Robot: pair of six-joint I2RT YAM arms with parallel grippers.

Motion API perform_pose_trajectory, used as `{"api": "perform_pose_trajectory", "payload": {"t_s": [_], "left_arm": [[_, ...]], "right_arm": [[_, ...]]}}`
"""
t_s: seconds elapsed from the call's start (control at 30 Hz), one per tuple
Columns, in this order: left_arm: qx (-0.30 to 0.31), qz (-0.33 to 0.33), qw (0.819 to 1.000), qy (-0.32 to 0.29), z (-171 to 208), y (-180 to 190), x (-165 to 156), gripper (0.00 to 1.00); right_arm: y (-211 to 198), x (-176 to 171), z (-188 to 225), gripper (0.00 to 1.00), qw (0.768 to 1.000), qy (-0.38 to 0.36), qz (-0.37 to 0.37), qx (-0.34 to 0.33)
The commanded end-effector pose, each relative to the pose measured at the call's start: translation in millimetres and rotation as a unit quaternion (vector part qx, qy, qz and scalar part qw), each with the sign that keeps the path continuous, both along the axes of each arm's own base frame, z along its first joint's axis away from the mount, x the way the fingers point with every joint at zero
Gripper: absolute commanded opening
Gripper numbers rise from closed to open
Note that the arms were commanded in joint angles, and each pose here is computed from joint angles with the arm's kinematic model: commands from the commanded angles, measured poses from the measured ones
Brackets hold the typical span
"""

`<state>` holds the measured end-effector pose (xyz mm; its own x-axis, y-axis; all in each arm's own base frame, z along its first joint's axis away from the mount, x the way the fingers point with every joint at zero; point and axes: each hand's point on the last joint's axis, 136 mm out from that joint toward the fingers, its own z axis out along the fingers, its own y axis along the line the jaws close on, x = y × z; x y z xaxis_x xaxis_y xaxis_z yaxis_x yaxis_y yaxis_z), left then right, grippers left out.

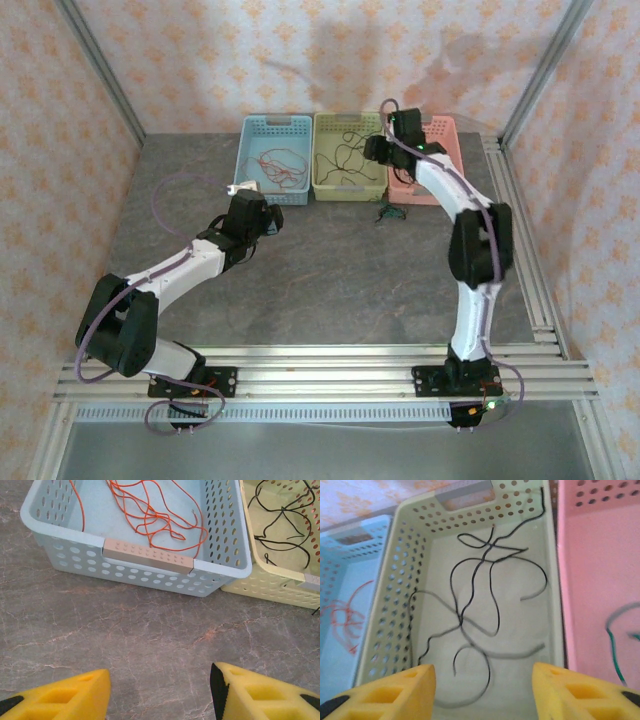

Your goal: Untangle the cables

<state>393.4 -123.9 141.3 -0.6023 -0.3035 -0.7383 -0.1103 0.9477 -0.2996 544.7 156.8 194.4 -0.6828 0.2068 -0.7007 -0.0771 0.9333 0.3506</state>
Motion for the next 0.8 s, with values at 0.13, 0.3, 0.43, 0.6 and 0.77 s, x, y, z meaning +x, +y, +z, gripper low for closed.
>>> {"api": "perform_pose_trajectory", "payload": {"t_s": [0.13, 0.3, 0.43, 0.6, 0.77], "left_arm": [[-0.003, 0.0, 1.0, -0.027, 17, -2, 2, 0.56], [-0.002, 0.001, 1.0, -0.027, 17, -1, 2, 0.56], [-0.002, 0.001, 1.0, -0.028, 17, -1, 1, 0.56], [-0.002, 0.002, 1.0, -0.03, 18, 0, 1, 0.56], [-0.002, 0.002, 1.0, -0.029, 17, -1, 1, 0.56]], "right_arm": [[-24, -70, 23, 0.48, 0.997, -0.078, -0.024, 0.012], [-32, -90, -35, 0.48, 0.999, -0.039, -0.026, -0.009], [-31, -87, -69, 0.5, 0.999, -0.025, -0.028, -0.008], [-36, -82, -100, 0.51, 0.999, -0.013, -0.044, -0.025], [-43, -77, -121, 0.53, 0.997, 0.001, -0.063, -0.048]]}}
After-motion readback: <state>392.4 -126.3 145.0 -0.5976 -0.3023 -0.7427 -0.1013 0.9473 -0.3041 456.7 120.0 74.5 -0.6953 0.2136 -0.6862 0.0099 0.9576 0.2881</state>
